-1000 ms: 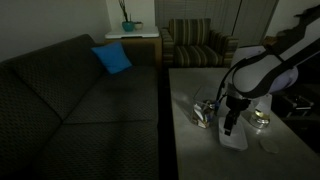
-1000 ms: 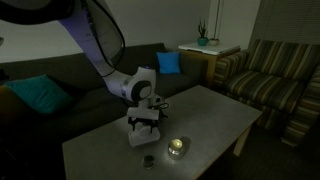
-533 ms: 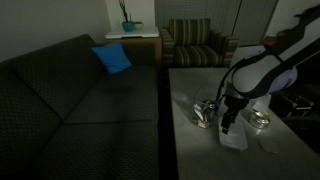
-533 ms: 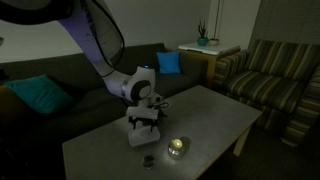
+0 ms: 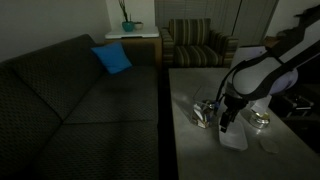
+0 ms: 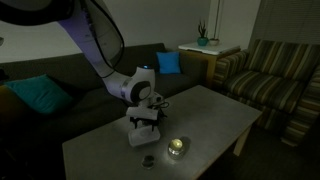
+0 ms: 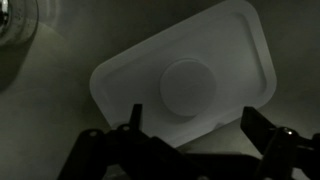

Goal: Pick up the lid and close the container

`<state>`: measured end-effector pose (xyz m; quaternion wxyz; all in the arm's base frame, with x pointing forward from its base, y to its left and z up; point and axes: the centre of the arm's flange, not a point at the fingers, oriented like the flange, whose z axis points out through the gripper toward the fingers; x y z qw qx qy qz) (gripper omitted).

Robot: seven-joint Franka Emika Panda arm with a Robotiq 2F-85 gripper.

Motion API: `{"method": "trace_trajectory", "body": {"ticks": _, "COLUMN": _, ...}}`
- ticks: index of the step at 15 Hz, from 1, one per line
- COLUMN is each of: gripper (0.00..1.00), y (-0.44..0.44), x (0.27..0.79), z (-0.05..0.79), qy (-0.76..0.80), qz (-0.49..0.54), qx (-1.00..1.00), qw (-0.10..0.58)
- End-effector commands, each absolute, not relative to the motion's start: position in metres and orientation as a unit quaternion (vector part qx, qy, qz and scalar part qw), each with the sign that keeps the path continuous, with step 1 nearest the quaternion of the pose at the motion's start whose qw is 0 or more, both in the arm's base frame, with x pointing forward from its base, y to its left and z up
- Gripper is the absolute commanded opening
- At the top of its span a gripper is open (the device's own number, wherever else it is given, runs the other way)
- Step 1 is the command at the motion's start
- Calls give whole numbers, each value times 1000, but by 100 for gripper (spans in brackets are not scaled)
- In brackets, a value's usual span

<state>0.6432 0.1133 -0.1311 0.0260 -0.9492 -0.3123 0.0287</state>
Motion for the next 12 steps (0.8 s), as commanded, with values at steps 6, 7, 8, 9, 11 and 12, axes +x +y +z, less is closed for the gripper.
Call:
{"method": "trace_trajectory", "body": {"ticks": 6, "gripper": 100, "y": 106, "x": 648, "z": -172, "qy": -303, "qz": 50, "qx": -951, "qw": 32}}
{"method": "trace_trajectory", "body": {"ticks": 7, "gripper": 100, "y": 107, "x": 647, "z": -176, "qy": -303, "qz": 54, "qx": -951, "qw": 35}}
{"method": "trace_trajectory", "body": {"ticks": 8, "gripper": 100, "y": 107, "x": 646, "z": -179, "qy": -302, "qz": 56, "qx": -951, "qw": 36}}
{"method": "trace_trajectory", "body": {"ticks": 9, "gripper": 100, "y": 108, "x": 644, "z": -182, "qy": -302, "qz": 60, "qx": -951, "qw": 38}}
{"method": "trace_trajectory", "body": {"ticks": 11, "gripper": 100, "y": 107, "x": 641, "z": -185, "qy": -300, "qz": 63, "qx": -951, "qw": 39}}
{"method": "trace_trajectory", "body": {"ticks": 12, "gripper": 100, "y": 106, "x": 641, "z": -186, "qy": -299, "qz": 62, "qx": -951, "qw": 38}}
